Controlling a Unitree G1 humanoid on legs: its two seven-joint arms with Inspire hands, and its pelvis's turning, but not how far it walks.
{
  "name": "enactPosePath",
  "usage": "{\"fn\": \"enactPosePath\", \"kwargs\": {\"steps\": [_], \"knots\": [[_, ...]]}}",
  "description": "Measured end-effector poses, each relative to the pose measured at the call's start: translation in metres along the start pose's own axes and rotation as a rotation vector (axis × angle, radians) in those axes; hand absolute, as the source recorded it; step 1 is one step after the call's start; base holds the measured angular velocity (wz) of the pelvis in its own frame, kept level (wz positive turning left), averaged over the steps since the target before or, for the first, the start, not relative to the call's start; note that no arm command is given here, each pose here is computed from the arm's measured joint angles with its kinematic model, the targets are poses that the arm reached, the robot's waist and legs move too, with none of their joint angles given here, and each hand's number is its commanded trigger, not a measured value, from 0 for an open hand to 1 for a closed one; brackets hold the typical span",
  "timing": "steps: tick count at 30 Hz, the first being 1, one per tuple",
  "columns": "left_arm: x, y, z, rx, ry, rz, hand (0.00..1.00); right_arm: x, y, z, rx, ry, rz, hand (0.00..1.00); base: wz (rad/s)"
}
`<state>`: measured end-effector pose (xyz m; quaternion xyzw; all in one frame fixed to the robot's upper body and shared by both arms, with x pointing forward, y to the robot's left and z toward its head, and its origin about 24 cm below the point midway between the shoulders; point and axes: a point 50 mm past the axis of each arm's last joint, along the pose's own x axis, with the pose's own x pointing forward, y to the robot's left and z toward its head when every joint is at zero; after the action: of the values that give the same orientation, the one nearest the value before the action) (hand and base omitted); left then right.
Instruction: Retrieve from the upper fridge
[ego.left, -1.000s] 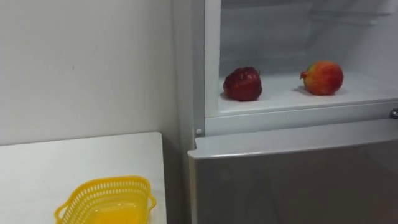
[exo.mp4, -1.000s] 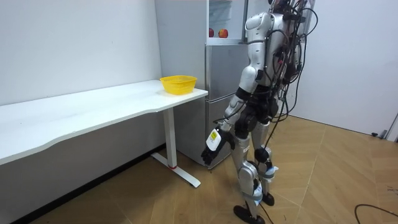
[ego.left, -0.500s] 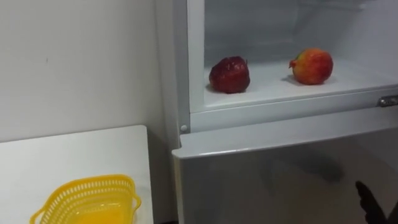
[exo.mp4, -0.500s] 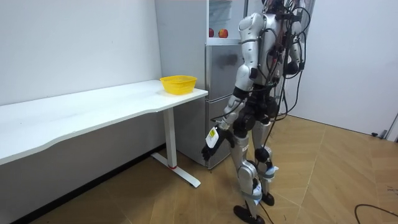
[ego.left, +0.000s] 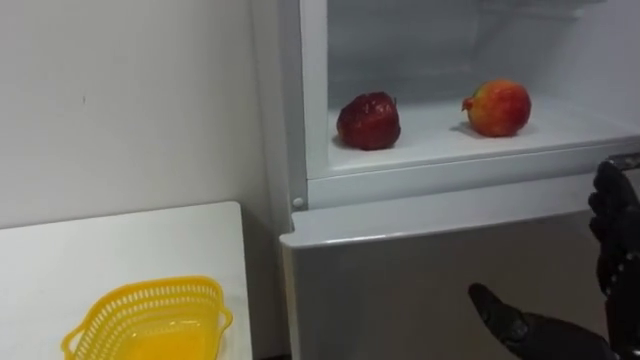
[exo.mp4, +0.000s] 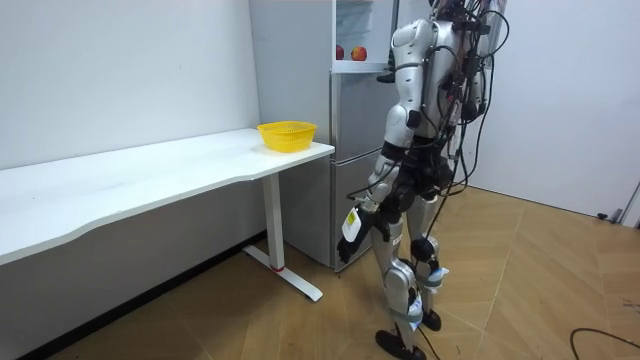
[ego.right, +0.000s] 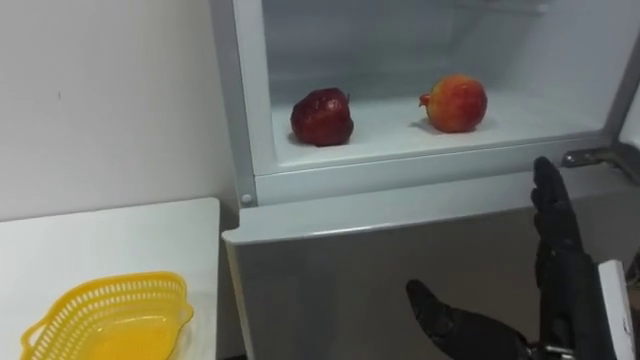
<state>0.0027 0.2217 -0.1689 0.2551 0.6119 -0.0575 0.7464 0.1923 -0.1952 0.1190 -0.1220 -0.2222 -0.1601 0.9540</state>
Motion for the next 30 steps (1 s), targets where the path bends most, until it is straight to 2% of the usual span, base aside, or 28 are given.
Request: {"fn": "enactPosePath", "kwargs": {"steps": [9,20,30], "knots": [[0.002,0.008,0.008,0.018,-0.025,0.005,0.0,0.01,0.002,0.009,-0.032,-0.08,-0.045,0.0,0.05],[0.003,0.015,0.004,0.033,-0.014,0.017,0.0,0.035,0.005,0.024,-0.011,-0.211,-0.092,0.0,0.13],[0.003,0.019,0.006,0.044,0.002,0.019,0.0,0.062,0.004,0.018,-0.054,-0.233,-0.118,0.0,0.17]]}}
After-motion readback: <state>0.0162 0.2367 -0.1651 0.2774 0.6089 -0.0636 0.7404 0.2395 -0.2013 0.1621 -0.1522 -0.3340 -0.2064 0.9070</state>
